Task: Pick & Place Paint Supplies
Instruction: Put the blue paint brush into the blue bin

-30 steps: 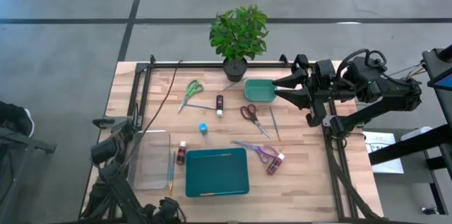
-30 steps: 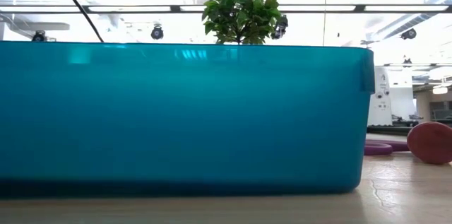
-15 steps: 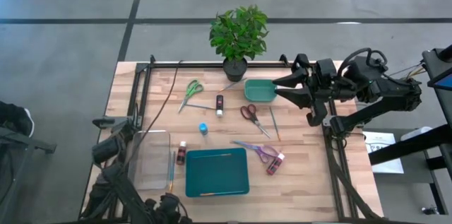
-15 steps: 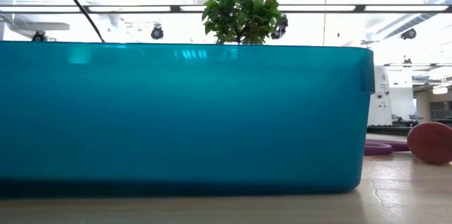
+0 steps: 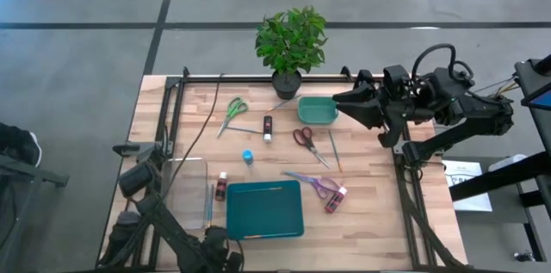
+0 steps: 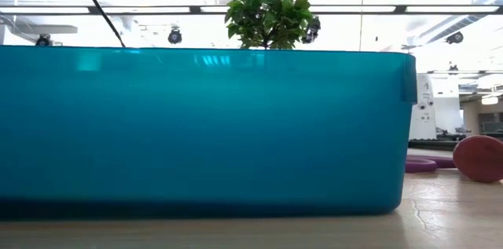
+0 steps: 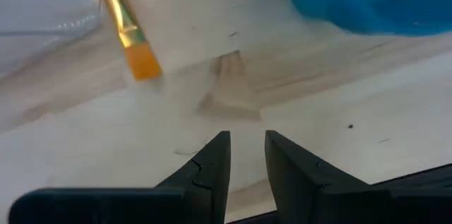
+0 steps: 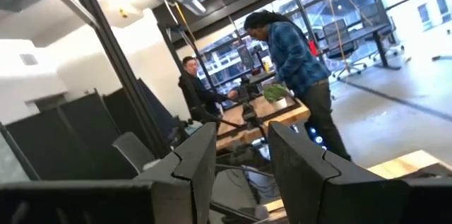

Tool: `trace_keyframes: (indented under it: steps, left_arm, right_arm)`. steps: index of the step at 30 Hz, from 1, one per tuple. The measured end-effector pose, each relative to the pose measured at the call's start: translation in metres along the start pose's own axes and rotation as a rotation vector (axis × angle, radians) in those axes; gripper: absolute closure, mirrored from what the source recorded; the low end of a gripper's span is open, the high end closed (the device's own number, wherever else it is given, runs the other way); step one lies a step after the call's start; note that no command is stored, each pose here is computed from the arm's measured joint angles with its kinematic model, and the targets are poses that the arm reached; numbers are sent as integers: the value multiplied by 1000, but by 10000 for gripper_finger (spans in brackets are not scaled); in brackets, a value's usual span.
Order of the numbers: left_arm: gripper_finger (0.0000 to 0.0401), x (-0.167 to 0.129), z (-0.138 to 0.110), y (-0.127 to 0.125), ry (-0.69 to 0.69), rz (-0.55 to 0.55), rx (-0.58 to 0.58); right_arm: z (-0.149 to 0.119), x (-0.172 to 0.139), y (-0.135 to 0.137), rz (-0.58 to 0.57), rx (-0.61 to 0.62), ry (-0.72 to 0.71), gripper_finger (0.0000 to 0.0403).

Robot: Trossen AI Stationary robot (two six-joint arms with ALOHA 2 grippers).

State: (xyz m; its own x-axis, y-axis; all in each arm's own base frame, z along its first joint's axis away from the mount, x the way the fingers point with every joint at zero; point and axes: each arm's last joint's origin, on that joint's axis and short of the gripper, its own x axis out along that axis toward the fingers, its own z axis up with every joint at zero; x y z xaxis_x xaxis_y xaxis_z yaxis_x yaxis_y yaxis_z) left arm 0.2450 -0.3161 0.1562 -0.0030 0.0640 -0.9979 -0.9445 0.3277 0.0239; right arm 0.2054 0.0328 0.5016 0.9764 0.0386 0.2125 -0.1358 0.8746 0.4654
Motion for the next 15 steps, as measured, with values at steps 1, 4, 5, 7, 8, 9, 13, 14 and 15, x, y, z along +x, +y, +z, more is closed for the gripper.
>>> trace_keyframes:
  steps: [1, 4, 5, 7, 8, 9, 13, 14, 15]
  left_arm:
    - [303, 1, 1, 0, -1, 3, -1]
    - [303, 3, 3, 1, -9, 18, -4]
    - [303, 4, 5, 1, -11, 25, -6]
    - [303, 6, 7, 1, -17, 36, -12]
    - [303, 7, 9, 1, -22, 43, -15]
    - [303, 9, 11, 2, -26, 51, -19]
    - [303, 13, 18, 2, -37, 77, -38]
    - [303, 13, 19, 2, -39, 84, -45]
    - [303, 13, 21, 2, -41, 90, -48]
  right_arm:
    - [0, 0, 0, 0, 13, 1, 274]
    - [0, 0, 0, 0, 44, 1, 274]
    - [0, 0, 0, 0, 47, 1, 274]
    - [0, 0, 0, 1, 47, 0, 274]
    - [0, 0, 0, 1, 47, 0, 274]
    - [0, 0, 0, 1, 46, 0, 274]
    - [0, 0, 0, 4, 34, -5, 274]
    - [0, 0, 0, 4, 32, -4, 274]
    - [0, 0, 0, 4, 32, -4, 274]
